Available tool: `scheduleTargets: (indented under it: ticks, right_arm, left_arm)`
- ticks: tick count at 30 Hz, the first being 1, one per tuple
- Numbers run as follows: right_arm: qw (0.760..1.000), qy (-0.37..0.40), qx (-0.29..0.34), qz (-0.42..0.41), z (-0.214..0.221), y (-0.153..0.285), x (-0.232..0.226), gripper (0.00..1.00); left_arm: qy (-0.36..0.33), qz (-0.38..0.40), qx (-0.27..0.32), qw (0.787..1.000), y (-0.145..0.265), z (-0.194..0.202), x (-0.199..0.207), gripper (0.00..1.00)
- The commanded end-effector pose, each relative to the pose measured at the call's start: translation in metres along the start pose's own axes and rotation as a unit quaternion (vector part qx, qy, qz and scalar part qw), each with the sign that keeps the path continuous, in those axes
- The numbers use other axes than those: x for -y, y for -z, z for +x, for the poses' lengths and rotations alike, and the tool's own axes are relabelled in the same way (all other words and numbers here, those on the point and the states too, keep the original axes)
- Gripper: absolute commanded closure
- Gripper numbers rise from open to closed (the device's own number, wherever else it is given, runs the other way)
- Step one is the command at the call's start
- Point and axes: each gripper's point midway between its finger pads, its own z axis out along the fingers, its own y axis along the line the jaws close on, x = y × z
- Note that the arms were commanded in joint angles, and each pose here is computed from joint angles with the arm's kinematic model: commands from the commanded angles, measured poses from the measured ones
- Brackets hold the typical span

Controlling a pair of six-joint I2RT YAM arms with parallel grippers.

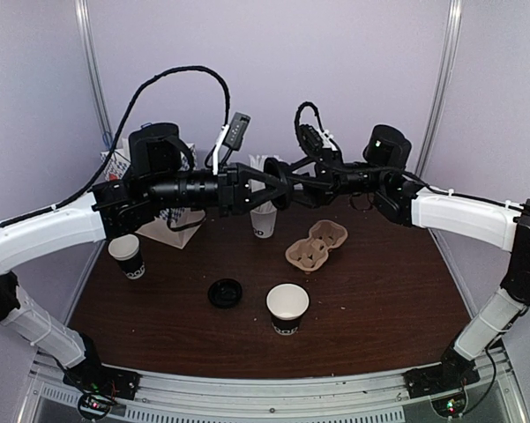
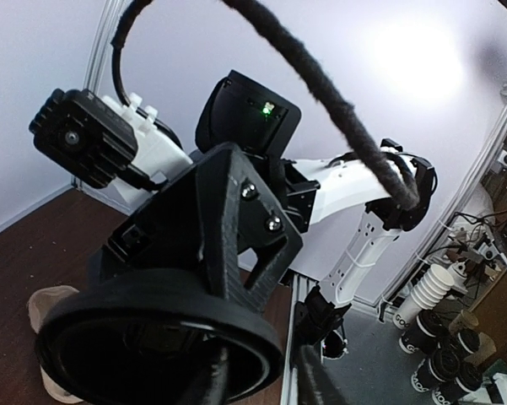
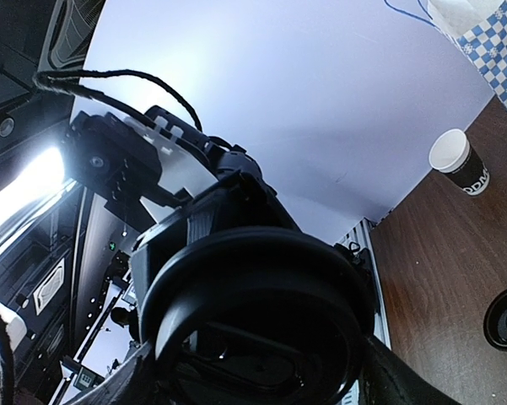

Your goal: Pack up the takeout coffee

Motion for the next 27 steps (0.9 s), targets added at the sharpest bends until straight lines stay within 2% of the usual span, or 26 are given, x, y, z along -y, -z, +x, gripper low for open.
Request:
scheduleTargets:
  ticks: [1, 4, 8, 11, 14, 18, 27]
  right_arm:
    - [0.999, 0.032, -0.017, 0.011, 0.004, 0.000, 0.002, 0.30]
    - [0.998, 0.041, -0.019, 0.038, 0.004, 0.008, 0.013, 0.30]
    - [0.992, 0.069, -0.049, 0.094, 0.016, 0.018, 0.033, 0.30]
    - [0.973, 0.122, -0.101, 0.170, 0.036, 0.030, 0.052, 0.29]
    - [0.944, 0.159, -0.171, 0.232, 0.063, 0.043, 0.073, 0.28]
    - [0.903, 0.186, -0.247, 0.297, 0.088, 0.056, 0.096, 0.30]
    - [0.793, 0.240, -0.419, 0.371, 0.144, 0.059, 0.130, 0.30]
  left_arm:
    - [-0.011, -0.010, 0.018, 1.000, 0.011, -0.011, 0.004, 0.62]
    - [-0.010, -0.029, -0.004, 1.000, 0.019, 0.000, 0.002, 0.54]
    - [-0.009, -0.072, -0.041, 0.996, 0.041, 0.021, -0.004, 0.50]
    - [-0.023, -0.159, -0.065, 0.985, 0.067, 0.031, -0.024, 0.45]
    - [-0.037, -0.242, -0.068, 0.967, 0.095, 0.031, -0.051, 0.42]
    - [0.009, -0.323, -0.061, 0.944, 0.127, 0.038, -0.095, 0.41]
    - [0.050, -0.338, -0.056, 0.938, 0.130, 0.067, -0.127, 0.41]
